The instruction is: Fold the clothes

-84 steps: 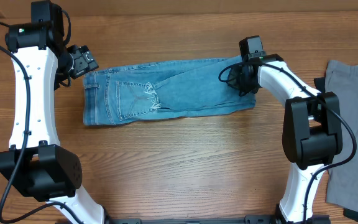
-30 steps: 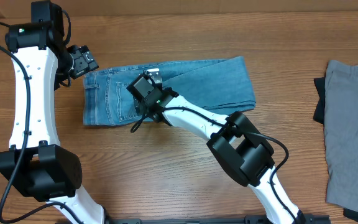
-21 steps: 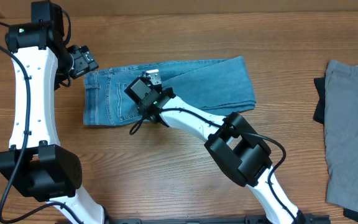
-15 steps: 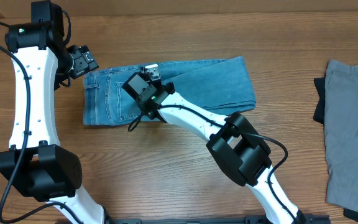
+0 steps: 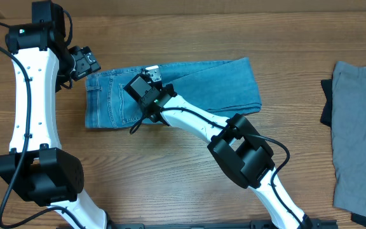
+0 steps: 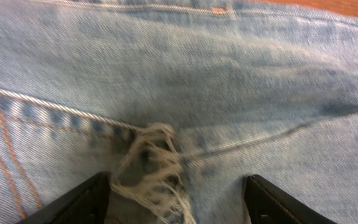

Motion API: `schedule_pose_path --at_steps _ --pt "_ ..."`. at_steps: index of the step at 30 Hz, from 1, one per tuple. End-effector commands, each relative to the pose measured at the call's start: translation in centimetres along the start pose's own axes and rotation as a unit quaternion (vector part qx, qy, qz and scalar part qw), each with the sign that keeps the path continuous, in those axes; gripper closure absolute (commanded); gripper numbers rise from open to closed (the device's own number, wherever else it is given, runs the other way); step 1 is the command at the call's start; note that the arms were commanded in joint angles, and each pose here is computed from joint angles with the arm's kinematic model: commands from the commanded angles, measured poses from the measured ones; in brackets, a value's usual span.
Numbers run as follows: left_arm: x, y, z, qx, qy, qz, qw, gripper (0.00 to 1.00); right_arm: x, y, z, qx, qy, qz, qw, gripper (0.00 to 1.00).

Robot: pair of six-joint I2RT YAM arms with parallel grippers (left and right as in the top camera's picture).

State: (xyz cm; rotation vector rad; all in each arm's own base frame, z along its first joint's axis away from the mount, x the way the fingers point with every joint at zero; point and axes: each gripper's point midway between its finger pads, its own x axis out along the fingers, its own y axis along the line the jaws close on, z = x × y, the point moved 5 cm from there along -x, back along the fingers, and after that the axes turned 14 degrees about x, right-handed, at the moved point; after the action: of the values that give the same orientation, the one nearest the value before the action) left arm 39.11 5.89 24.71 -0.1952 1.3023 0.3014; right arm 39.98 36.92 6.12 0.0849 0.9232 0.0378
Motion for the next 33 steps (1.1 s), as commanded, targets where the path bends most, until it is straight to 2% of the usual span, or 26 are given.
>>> schedule_pose_path --at_steps 1,12,21,27,31,33 --pt "0.1 0.2 0.1 0.0 0.001 0.0 1.0 0.0 1.5 -1.2 -0.8 0.002 0.01 -0.01 1.0 0.26" --pt "0.1 0.2 0.1 0.0 0.001 0.0 1.0 0.0 2.4 -2.3 -1.4 0.006 0.013 -0.018 1.0 0.27" --pt "0.1 0.2 0.1 0.0 0.001 0.0 1.0 0.0 2.9 -2.7 -2.1 0.001 0.016 -0.021 1.0 0.36" --pt "0.1 0.2 0.1 0.0 0.001 0.0 1.0 0.0 2.9 -2.8 -1.9 -0.012 0.011 -0.024 1.0 0.37" --pt "0.1 0.2 0.1 0.0 0.001 0.0 1.0 0.0 2.8 -3.3 -1.2 -0.048 -0.012 -0.051 0.997 0.43" --pt "0.1 0.2 0.1 0.0 0.001 0.0 1.0 0.0 2.7 -3.4 -1.1 -0.056 -0.012 -0.055 0.997 0.57"
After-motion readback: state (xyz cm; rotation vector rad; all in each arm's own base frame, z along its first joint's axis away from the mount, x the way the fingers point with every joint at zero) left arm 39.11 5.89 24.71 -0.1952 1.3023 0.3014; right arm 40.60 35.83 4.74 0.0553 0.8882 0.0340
